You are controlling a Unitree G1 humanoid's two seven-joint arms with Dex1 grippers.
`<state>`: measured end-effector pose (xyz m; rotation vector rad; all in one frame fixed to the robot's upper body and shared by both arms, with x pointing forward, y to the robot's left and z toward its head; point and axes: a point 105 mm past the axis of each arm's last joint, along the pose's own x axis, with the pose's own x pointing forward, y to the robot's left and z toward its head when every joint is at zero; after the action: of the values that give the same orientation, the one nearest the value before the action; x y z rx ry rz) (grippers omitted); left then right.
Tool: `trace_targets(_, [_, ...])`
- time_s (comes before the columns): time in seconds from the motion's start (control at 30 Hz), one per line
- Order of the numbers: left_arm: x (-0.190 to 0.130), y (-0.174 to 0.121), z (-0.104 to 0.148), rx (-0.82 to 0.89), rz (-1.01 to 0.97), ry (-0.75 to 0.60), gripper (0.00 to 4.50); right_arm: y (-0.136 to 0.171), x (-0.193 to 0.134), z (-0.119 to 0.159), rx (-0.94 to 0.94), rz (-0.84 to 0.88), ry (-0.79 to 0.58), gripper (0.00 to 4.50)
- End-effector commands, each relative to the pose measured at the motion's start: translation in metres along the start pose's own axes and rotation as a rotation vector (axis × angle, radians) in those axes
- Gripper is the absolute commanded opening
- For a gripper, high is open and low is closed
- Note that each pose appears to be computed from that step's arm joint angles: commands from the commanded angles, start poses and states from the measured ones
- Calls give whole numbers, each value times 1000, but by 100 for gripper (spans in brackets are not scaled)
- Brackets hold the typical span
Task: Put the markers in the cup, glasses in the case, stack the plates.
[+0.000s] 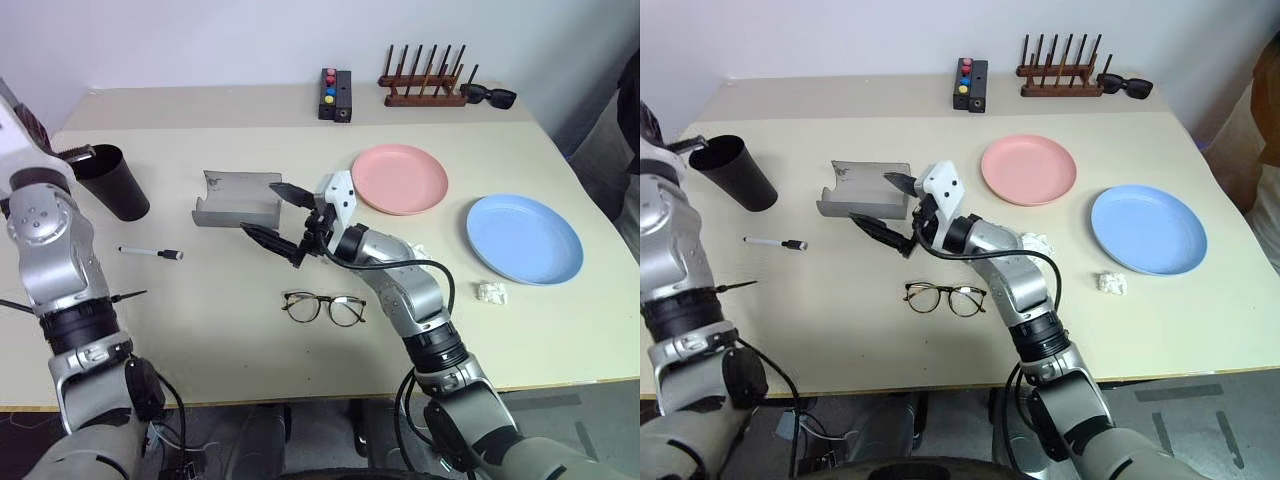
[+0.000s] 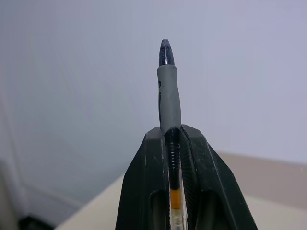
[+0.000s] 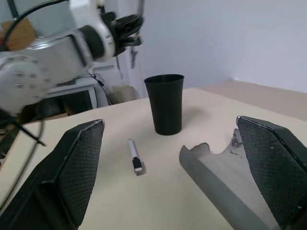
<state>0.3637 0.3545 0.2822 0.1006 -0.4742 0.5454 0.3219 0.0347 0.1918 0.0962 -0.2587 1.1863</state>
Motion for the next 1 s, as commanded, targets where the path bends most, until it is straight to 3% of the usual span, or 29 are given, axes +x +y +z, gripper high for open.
trace_targets(0.03, [13, 1, 10, 26, 7, -81, 5, 8, 5, 12, -15, 32, -49, 450])
trace_targets(0.57, [22, -7, -28, 45, 48, -33, 5, 2, 0, 14, -29, 5, -54, 450])
trace_targets(1.0, [17, -10, -36, 1, 44, -12, 5, 5, 1, 15, -25, 22, -59, 450])
